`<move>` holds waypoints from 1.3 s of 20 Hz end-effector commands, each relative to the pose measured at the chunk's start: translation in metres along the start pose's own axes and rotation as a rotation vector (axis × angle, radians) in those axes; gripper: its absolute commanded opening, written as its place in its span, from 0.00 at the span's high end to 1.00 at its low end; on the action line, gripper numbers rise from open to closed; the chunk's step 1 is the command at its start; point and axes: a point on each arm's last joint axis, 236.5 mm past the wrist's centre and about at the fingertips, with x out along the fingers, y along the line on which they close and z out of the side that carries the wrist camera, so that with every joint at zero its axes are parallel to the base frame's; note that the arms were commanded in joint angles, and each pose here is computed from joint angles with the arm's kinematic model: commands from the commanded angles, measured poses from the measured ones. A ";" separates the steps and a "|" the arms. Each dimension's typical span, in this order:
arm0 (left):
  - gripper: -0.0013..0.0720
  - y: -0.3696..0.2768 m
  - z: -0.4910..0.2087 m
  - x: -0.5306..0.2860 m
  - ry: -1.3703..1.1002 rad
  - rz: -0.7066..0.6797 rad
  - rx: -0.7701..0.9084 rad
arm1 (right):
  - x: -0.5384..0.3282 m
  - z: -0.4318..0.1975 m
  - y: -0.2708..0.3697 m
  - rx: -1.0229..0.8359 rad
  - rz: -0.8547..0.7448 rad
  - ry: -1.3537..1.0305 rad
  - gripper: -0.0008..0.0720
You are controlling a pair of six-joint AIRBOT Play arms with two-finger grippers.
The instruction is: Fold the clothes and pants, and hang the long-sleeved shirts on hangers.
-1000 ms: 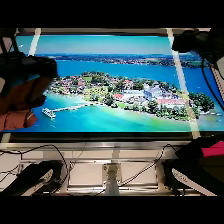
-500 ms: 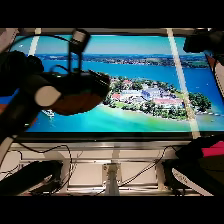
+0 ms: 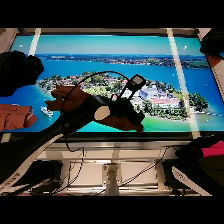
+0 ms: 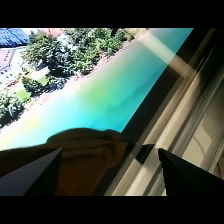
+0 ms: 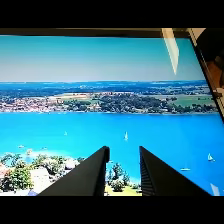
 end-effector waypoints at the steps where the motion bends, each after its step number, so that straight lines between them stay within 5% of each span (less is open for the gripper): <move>1: 0.02 0.016 0.002 -0.005 0.000 0.045 0.089 | 0.001 -0.006 -0.007 0.008 -0.016 0.025 0.69; 4: 0.32 0.090 0.007 -0.061 0.011 0.235 0.115 | 0.002 -0.006 -0.007 0.007 -0.017 0.025 0.69; 9: 0.31 0.211 -0.003 -0.190 -0.051 0.516 -0.105 | 0.017 -0.032 0.000 -0.060 -0.011 0.091 0.80; 16: 0.31 0.327 -0.149 -0.292 0.080 0.762 -0.645 | 0.041 -0.081 0.020 -0.124 0.038 0.211 0.79; 19: 0.26 0.337 -0.200 -0.281 0.047 0.677 -0.899 | 0.048 -0.093 0.028 -0.163 0.066 0.242 0.56; 21: 0.07 0.341 -0.211 -0.265 0.037 0.607 -0.988 | 0.054 -0.098 0.033 -0.176 0.079 0.261 0.56; 26: 0.07 0.357 -0.229 -0.224 0.121 0.519 -0.943 | 0.066 -0.111 0.042 -0.178 0.096 0.302 0.56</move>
